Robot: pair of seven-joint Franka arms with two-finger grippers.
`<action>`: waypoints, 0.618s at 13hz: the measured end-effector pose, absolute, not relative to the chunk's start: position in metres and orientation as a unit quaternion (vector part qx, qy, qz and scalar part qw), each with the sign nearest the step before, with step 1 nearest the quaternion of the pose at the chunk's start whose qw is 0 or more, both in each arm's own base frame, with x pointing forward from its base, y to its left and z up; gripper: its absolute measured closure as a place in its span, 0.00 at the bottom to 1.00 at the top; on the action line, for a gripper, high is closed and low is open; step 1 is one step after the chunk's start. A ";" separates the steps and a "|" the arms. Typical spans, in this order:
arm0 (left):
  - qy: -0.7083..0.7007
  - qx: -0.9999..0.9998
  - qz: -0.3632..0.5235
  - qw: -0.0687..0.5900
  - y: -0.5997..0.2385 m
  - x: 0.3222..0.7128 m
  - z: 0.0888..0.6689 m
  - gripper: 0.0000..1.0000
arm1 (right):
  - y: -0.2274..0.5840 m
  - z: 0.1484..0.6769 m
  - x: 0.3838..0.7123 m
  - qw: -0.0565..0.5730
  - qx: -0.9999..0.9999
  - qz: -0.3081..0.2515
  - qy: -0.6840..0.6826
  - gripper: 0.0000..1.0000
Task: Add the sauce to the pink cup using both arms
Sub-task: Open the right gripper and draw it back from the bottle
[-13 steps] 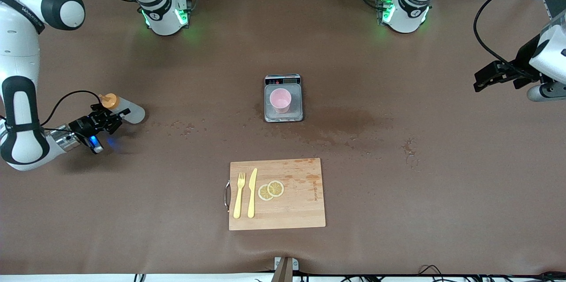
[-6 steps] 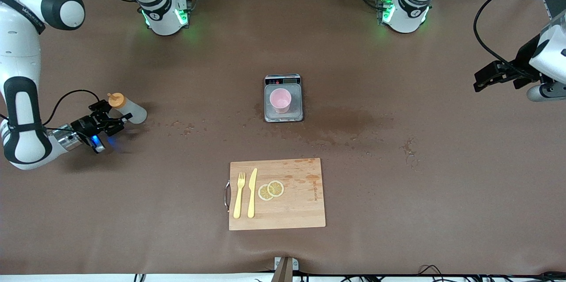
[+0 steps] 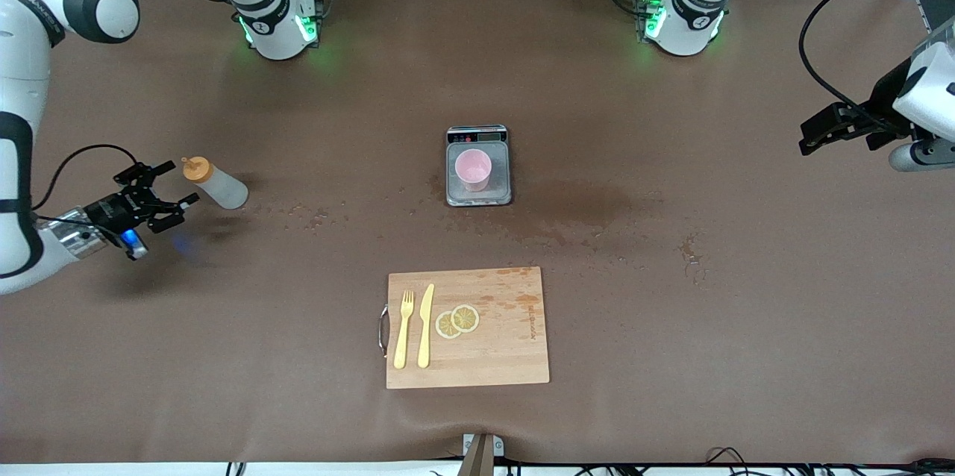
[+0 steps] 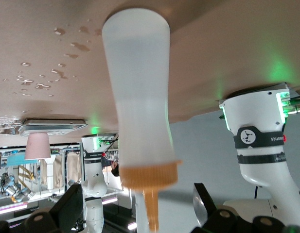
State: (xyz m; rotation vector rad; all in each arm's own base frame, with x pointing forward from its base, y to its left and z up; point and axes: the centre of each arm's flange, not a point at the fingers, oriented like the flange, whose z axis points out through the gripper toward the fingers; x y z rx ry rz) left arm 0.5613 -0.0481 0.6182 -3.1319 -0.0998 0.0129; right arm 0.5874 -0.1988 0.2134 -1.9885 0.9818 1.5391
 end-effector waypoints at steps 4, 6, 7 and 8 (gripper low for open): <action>-0.032 -0.999 0.004 0.005 -0.048 0.561 0.618 0.00 | -0.198 0.266 0.599 0.208 -0.740 0.536 0.350 0.00; -0.032 -0.999 0.004 0.005 -0.048 0.561 0.618 0.00 | -0.190 0.303 0.605 0.204 -0.758 0.516 0.342 0.00; -0.032 -0.999 0.004 0.005 -0.048 0.561 0.618 0.00 | -0.183 0.322 0.608 0.201 -0.767 0.508 0.337 0.00; -0.032 -0.999 0.004 0.005 -0.048 0.561 0.618 0.00 | -0.172 0.340 0.612 0.196 -0.777 0.498 0.331 0.00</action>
